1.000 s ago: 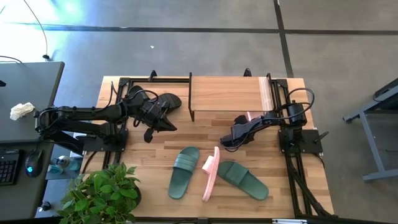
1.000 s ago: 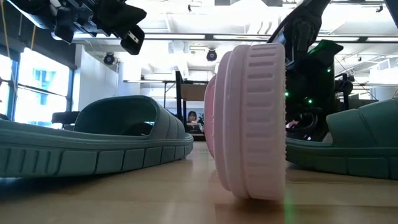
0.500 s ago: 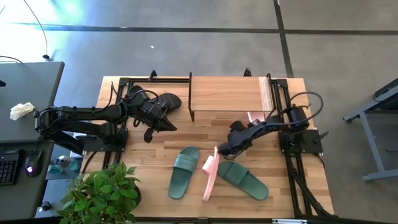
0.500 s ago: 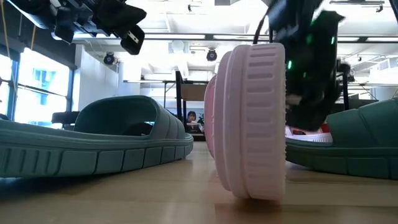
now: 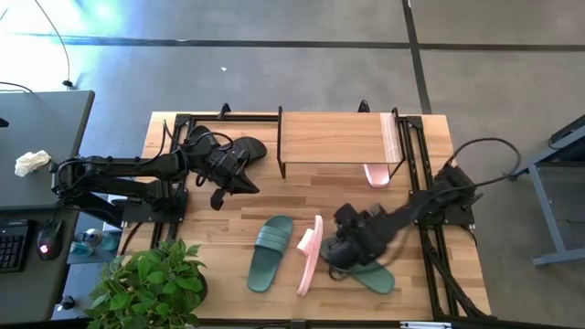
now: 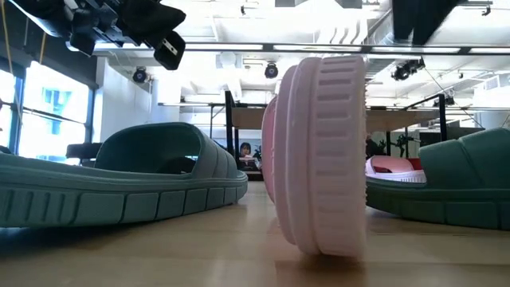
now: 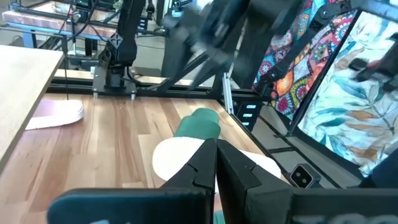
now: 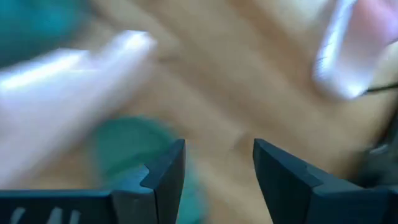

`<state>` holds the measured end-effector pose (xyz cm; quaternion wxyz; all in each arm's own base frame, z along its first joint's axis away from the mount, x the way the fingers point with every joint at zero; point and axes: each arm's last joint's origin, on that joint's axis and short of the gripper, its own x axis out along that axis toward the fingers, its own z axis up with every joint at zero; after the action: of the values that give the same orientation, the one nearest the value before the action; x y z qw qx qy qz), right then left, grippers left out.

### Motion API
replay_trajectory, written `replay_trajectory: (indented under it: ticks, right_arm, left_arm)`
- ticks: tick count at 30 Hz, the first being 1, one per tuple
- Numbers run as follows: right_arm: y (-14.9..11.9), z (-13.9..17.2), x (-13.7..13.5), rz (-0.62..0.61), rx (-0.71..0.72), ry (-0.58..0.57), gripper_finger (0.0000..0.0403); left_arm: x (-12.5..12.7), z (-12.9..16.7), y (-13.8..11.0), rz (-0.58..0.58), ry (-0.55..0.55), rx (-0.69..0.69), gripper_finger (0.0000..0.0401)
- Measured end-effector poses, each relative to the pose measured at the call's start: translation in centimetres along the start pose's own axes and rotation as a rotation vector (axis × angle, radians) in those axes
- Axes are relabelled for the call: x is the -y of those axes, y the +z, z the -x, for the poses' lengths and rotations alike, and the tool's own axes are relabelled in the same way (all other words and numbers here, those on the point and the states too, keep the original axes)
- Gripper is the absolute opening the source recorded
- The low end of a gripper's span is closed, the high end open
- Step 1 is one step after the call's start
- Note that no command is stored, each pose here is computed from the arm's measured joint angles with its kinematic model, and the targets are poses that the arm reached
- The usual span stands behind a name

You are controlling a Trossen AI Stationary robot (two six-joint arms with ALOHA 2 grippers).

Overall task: Pick and place slides into the shelf
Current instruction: Put the pink slide under the shelf

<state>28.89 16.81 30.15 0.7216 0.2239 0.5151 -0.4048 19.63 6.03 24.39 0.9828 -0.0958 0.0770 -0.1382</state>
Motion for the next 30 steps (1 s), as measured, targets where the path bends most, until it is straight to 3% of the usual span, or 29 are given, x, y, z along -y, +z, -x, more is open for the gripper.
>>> replay_trajectory:
  ticks: [4,8,12,16,30]
  right_arm:
    - [-0.5,5.5,-0.5,-0.177,0.057,0.238,0.0179]
    - [-1.4,9.3,-0.4,-0.473,0.09,0.445,0.0179]
    - [-2.7,10.9,-1.2,-0.733,0.051,0.612,0.0179]
    - [-3.9,10.3,-3.2,-0.791,-0.074,0.703,0.0179]
    - [-8.3,1.8,-11.1,-0.731,-0.205,0.516,0.0179]
  left_arm:
    - [0.0,0.0,0.0,-0.001,0.01,0.001,0.0001]
    - [0.0,0.0,0.0,-0.001,0.01,0.001,0.0001]
    - [0.0,0.0,0.0,-0.001,0.01,0.0,0.0001]
    - [-0.1,0.0,-0.3,0.017,0.013,-0.024,0.0001]
    - [-0.1,0.1,-1.5,0.068,0.023,-0.131,0.0001]
